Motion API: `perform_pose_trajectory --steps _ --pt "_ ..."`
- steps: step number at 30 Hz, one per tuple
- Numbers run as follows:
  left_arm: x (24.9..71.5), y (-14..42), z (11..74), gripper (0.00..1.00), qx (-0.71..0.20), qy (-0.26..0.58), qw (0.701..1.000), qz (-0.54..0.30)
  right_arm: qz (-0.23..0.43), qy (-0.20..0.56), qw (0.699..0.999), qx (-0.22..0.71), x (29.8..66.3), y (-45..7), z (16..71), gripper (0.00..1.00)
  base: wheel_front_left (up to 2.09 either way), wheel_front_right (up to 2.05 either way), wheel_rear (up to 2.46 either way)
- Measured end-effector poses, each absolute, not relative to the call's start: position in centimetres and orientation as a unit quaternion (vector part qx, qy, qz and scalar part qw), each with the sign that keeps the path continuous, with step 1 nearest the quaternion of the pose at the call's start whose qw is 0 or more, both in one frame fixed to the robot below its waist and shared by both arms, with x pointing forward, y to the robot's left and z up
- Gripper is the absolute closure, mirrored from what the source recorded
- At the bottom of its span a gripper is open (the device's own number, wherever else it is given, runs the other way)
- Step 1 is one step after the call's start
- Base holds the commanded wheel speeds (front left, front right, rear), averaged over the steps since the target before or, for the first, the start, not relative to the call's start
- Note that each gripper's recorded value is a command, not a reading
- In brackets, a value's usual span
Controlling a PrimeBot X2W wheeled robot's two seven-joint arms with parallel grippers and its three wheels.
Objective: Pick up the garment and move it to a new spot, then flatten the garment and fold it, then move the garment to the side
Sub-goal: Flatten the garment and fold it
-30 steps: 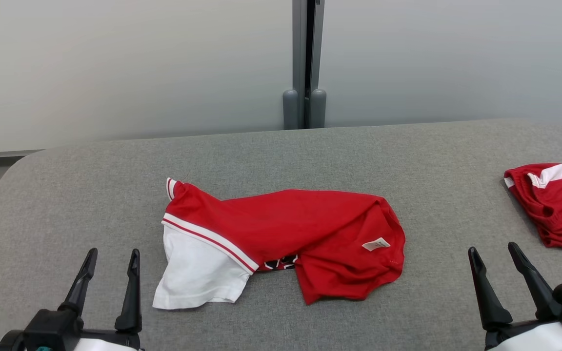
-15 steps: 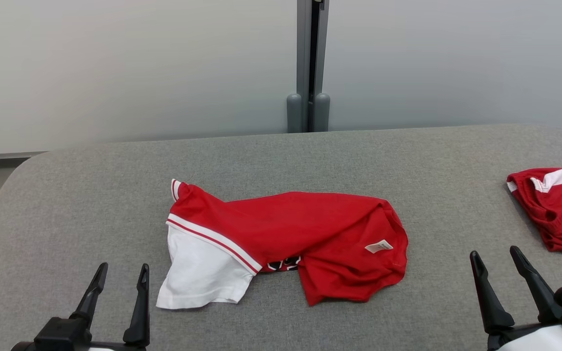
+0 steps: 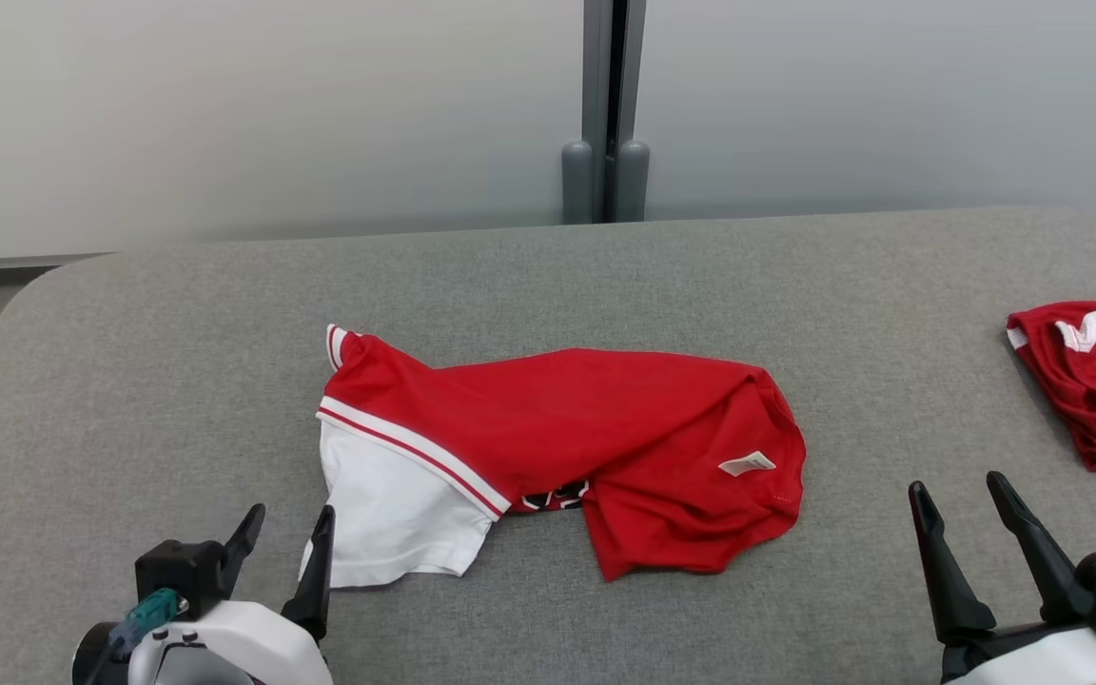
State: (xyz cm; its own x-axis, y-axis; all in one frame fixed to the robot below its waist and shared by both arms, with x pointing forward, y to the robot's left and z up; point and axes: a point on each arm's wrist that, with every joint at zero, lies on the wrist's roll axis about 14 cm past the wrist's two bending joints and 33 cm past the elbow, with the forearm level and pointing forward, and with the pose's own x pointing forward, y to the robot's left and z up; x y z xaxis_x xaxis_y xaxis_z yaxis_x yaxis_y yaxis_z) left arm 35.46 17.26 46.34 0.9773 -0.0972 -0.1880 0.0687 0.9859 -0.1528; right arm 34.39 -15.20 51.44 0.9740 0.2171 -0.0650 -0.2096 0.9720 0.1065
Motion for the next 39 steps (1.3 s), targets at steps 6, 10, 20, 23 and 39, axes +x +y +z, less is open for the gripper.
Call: perform_pose_trajectory --steps 6,10,20,23,39 --pt "36.3 17.0 39.8 0.0 -0.102 0.214 0.971 -0.038 0.099 0.055 0.992 0.055 35.2 -15.7 50.3 0.0 0.0 0.0 0.0" --pt "35.6 16.2 36.0 0.0 -0.118 0.285 0.95 -0.037 0.086 0.07 0.992 0.059 35.3 -16.4 49.3 0.0 0.0 0.0 0.0" --pt "36.4 16.1 34.8 1.0 -0.125 0.294 0.947 -0.042 0.066 0.099 0.991 0.068 35.7 -17.6 47.0 0.0 0.0 0.0 0.0" --pt "36.8 16.1 34.9 1.0 -0.126 0.288 0.949 -0.041 0.072 0.124 0.987 0.068 36.1 -17.5 45.3 0.0 0.0 0.0 0.0" --pt "38.9 16.3 35.2 1.0 -0.134 0.249 0.959 -0.032 0.179 0.234 0.951 0.096 39.7 -10.0 37.4 0.0 0.0 0.0 0.0"
